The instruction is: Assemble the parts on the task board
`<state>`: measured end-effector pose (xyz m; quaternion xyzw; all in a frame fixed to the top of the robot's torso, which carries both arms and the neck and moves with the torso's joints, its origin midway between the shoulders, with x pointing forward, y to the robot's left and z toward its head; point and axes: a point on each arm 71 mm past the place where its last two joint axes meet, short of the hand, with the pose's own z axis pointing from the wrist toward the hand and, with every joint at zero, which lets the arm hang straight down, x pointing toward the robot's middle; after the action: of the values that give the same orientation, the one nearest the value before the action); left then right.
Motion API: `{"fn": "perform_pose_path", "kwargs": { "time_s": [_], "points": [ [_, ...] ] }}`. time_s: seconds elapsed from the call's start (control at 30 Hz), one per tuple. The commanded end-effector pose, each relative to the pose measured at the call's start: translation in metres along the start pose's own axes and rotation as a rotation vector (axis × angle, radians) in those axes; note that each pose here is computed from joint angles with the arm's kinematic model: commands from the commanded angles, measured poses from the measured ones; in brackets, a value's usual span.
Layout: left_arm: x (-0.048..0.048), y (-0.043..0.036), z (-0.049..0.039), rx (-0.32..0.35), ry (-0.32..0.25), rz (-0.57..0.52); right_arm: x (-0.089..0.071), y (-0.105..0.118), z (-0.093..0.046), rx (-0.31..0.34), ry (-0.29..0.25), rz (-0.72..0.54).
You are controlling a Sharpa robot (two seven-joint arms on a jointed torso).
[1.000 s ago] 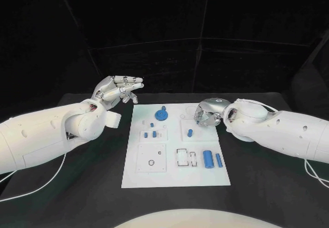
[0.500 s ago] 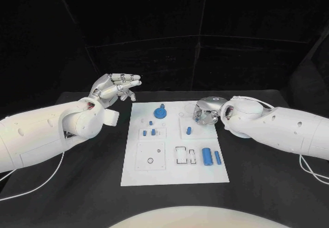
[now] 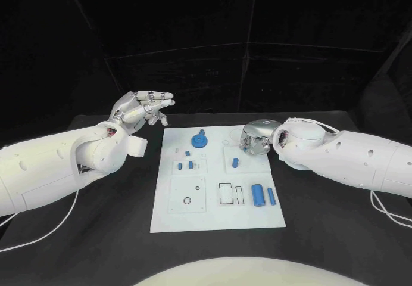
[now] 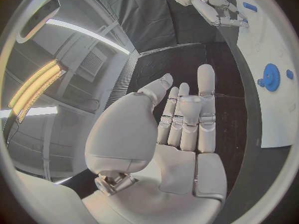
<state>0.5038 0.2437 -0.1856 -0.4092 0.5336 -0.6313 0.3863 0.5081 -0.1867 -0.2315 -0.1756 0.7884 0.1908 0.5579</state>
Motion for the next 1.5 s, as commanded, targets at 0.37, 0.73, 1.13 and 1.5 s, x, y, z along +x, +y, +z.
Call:
{"fn": "perform_pose_path", "kwargs": {
  "time_s": [0.37, 0.73, 1.13, 1.5],
  "points": [
    [-0.0045, -0.0025, 0.0007, 0.025, -0.012, 0.000, -0.002, 0.001, -0.007, 0.018, -0.107, -0.038],
    [-0.0086, -0.0030, 0.0004, 0.030, -0.019, 0.004, -0.007, 0.001, -0.020, 0.012, -0.169, -0.007],
    [-0.0105, -0.0031, 0.0002, 0.030, -0.023, 0.006, -0.017, 0.007, -0.038, -0.005, -0.213, 0.049],
    [-0.0070, -0.0022, 0.0022, 0.028, -0.013, 0.001, -0.033, 0.058, -0.045, -0.128, -0.248, 0.098]
  ]
}}
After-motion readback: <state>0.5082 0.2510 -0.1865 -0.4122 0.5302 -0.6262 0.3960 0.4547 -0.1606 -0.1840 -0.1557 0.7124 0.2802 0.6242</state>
